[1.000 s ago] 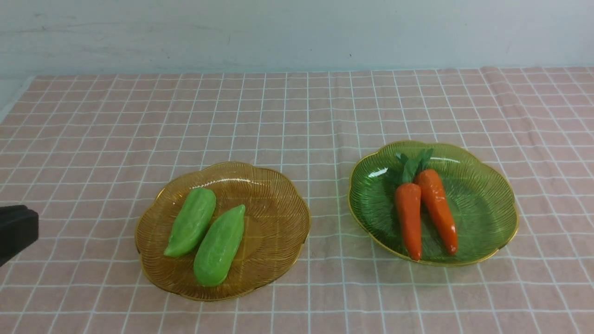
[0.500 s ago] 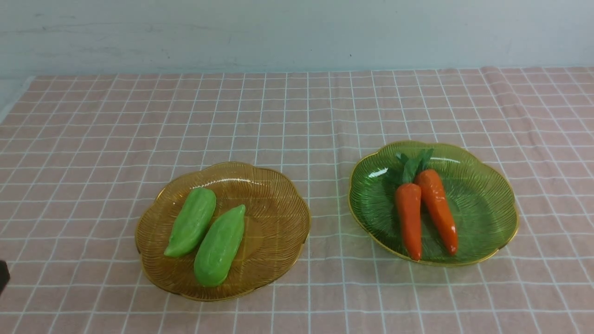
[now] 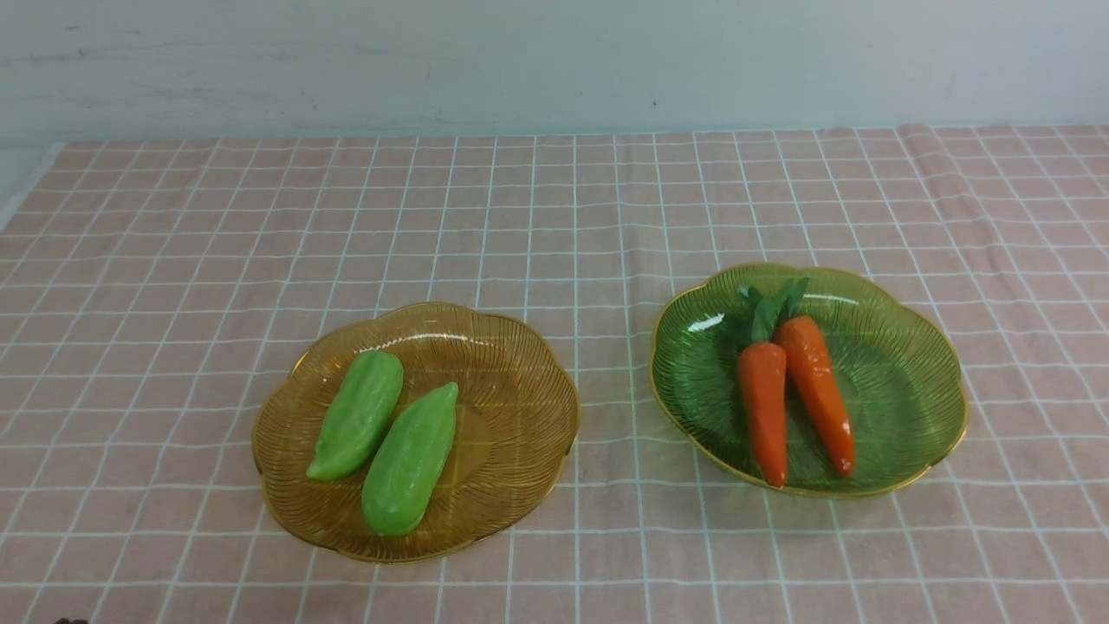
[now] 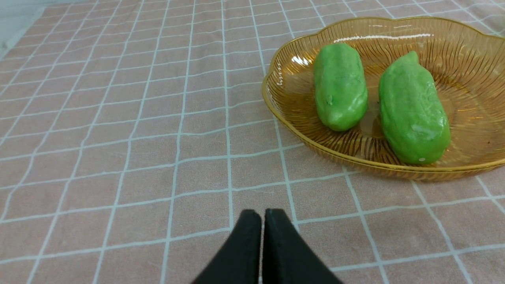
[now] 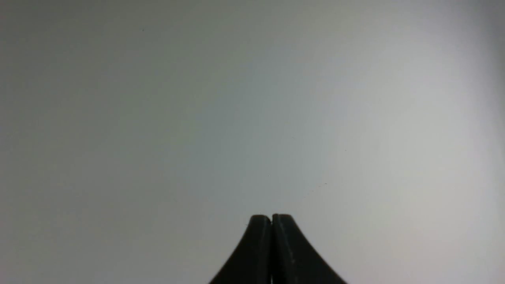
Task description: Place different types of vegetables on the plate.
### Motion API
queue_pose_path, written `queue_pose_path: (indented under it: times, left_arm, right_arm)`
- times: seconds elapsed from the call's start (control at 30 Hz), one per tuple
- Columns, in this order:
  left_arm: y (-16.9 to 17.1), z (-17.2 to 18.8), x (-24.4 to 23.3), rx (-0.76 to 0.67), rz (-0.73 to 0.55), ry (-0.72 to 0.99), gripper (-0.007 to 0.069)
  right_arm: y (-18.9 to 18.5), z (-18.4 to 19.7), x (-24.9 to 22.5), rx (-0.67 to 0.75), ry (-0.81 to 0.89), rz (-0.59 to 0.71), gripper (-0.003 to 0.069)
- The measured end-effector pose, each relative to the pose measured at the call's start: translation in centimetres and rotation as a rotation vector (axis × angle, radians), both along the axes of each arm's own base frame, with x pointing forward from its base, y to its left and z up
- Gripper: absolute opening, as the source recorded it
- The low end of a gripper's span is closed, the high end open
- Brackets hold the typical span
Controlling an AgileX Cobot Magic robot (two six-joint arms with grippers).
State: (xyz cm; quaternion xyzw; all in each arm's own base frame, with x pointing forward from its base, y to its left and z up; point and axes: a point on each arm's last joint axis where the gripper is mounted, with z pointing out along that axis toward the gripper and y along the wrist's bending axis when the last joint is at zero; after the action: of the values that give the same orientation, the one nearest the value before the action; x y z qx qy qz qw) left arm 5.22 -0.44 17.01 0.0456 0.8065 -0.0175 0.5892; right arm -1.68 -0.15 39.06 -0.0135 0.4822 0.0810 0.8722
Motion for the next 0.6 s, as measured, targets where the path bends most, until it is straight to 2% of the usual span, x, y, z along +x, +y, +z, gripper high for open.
queue_pose_path:
  times: [0.1,0.27,0.37,0.53,0.6]
  left_arm:
    - [0.0,0.0,0.0,0.000,0.000,0.000,-0.0003]
    - [0.0,0.0,0.0,0.000,0.000,0.000,-0.0003]
    - [0.0,0.0,0.0,0.000,0.000,0.000,-0.0003]
    - [0.0,0.0,0.0,0.000,0.000,0.000,-0.0003]
    - [0.0,0.0,0.0,0.000,0.000,0.000,-0.0003]
  right_arm:
    - [0.0,-0.1,0.1,-0.042,0.011,-0.028,-0.0015]
    - [0.0,-3.3,1.8,-0.147,0.185,-0.114,-0.0015]
    - [0.1,-7.4,4.1,-0.182,0.339,-0.141,-0.0015]
    - [0.2,-16.9,6.9,-0.222,0.634,-0.139,-0.0015]
    - [0.2,-19.1,7.1,-0.227,0.688,-0.137,-0.0015]
